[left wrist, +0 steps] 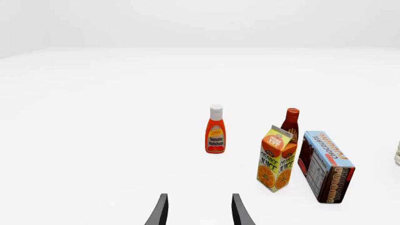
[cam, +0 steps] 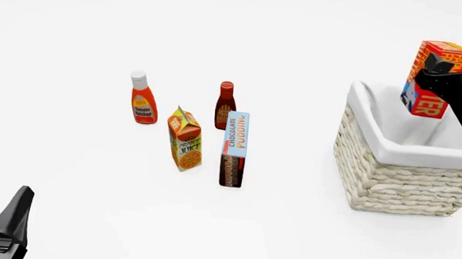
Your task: Pick the butter and place it in the basket.
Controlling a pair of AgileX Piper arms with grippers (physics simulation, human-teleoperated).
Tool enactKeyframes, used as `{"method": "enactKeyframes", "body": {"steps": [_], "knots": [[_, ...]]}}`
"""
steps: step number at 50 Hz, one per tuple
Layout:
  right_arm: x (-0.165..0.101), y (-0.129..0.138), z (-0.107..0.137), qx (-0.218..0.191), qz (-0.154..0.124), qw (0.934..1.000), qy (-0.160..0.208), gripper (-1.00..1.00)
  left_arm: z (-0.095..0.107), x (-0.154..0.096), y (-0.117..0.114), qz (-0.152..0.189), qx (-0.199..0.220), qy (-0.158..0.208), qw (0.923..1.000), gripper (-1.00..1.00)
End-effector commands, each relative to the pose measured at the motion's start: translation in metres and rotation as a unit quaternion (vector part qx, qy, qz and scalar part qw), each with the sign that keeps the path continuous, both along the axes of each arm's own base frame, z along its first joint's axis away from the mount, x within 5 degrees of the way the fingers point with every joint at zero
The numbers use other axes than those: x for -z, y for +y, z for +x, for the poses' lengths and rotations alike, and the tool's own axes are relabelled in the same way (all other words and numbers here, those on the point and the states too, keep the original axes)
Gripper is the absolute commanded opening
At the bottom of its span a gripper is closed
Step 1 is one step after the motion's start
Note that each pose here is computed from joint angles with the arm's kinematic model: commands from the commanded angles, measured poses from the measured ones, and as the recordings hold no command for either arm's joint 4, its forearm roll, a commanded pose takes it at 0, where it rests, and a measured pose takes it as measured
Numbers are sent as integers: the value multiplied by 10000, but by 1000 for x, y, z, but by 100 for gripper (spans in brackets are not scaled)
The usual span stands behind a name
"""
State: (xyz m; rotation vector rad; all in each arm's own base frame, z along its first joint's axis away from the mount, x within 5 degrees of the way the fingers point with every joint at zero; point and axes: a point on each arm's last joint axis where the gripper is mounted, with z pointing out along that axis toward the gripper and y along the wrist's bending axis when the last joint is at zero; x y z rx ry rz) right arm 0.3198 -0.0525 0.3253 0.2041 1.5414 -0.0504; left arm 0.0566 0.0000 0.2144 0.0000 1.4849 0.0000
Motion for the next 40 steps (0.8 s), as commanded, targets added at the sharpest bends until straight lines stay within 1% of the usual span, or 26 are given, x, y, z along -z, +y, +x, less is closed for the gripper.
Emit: {"method": "enactKeyframes", "body": {"steps": [1,40], "knots": [[-6,-4,-1,51,80,9998,-165,-100,0,0,0,0,0,0,10000,100],[7,-7,4,95,140,9998,-68,-100,0,0,0,0,0,0,10000,100]]}}
